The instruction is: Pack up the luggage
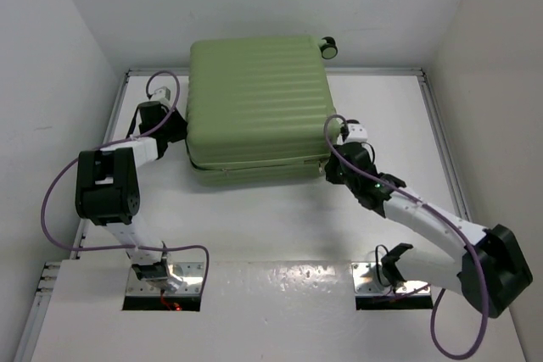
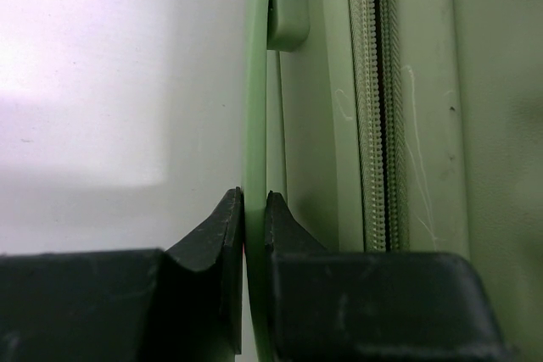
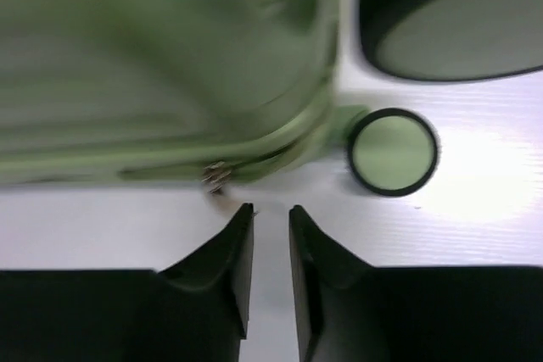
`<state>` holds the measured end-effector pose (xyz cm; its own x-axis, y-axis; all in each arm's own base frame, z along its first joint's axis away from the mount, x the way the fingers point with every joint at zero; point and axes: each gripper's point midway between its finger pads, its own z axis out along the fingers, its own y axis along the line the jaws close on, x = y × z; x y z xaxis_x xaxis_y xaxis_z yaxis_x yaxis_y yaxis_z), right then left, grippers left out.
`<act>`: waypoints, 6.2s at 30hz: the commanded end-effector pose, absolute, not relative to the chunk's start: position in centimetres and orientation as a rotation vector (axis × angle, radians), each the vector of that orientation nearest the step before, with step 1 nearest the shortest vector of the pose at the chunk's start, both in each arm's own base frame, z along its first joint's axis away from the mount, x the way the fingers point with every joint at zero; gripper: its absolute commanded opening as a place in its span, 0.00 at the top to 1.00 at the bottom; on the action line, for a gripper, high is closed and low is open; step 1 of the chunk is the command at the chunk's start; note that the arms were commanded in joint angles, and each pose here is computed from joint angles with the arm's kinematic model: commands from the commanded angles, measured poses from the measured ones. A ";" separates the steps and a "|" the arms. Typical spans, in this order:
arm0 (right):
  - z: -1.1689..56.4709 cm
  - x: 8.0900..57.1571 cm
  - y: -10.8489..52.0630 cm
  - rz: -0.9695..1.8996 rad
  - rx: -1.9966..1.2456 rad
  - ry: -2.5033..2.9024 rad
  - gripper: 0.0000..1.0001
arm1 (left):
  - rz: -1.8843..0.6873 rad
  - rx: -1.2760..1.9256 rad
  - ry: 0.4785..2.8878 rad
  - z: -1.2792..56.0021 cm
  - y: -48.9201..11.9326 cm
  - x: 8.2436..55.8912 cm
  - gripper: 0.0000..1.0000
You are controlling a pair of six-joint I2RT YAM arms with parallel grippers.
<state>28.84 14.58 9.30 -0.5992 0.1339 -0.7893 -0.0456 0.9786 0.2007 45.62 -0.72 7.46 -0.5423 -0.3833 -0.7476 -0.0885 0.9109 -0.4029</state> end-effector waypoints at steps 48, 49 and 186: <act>12.2 31.8 19.2 0.012 -0.116 1.960 0.75 | -0.292 -0.525 2.432 -0.5 2.0 38.2 1.00; 12.4 32.2 18.5 -0.012 -0.106 1.955 0.76 | -0.292 -0.525 2.432 -0.5 2.0 38.2 1.00; 12.7 37.5 12.8 1.021 -0.122 1.932 0.65 | -0.250 -0.426 2.487 1.5 11.5 52.4 1.00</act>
